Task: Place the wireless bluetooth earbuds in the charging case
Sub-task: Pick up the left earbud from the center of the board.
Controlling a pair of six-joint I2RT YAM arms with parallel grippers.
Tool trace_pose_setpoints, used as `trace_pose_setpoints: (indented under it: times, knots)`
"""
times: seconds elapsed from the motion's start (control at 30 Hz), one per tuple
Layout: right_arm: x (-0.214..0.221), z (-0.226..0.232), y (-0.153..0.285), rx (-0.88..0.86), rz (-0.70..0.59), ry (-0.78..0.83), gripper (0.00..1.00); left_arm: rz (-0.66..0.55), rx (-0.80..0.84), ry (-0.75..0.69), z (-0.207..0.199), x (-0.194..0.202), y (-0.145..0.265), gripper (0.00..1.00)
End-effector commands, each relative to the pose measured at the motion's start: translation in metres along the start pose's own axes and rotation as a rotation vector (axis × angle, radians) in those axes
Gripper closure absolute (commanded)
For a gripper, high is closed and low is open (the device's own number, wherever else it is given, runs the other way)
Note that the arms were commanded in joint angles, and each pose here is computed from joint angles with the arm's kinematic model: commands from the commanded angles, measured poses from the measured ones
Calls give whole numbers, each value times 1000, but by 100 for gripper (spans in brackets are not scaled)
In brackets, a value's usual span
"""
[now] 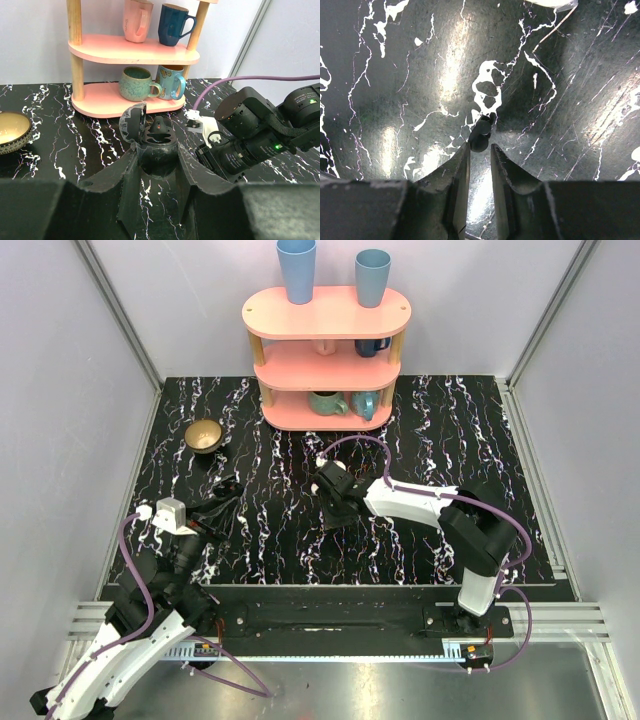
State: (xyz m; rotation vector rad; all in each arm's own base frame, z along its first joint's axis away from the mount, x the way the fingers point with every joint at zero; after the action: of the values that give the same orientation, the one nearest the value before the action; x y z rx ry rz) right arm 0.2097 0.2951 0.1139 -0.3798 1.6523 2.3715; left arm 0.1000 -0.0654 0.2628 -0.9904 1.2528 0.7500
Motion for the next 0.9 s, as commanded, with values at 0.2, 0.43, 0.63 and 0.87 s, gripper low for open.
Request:
trace_pose_setpoints:
  times: [0.2,0.43,0.63,0.87]
  knots:
    - [-4,4,7,-2,-41,0,71,-182,-33,69,11,-31,21,100]
    - [-3,1,7,16,-48,2,72,-183,-33,71,11,-31,21,100]
    - [-3,-1,10,19,-51,5,77,-185,-34,72,11,-31,22,100]
    - [-7,4,19,-9,-70,13,73,-185,-34,72,11,-31,22,100]
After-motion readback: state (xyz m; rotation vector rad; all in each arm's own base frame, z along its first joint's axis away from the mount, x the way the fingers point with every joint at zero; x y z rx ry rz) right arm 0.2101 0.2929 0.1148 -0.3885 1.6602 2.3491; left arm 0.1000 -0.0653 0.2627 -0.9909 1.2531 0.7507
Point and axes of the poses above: each gripper's point midway between its finger pads, its own y axis back along the fingers, its own z axis along the line the jaws close on, x = y × z, the point moved 9 cm from there along y, back along the fingers, and after that the axes turned 14 degrees about -y, right-handed, at the moved point
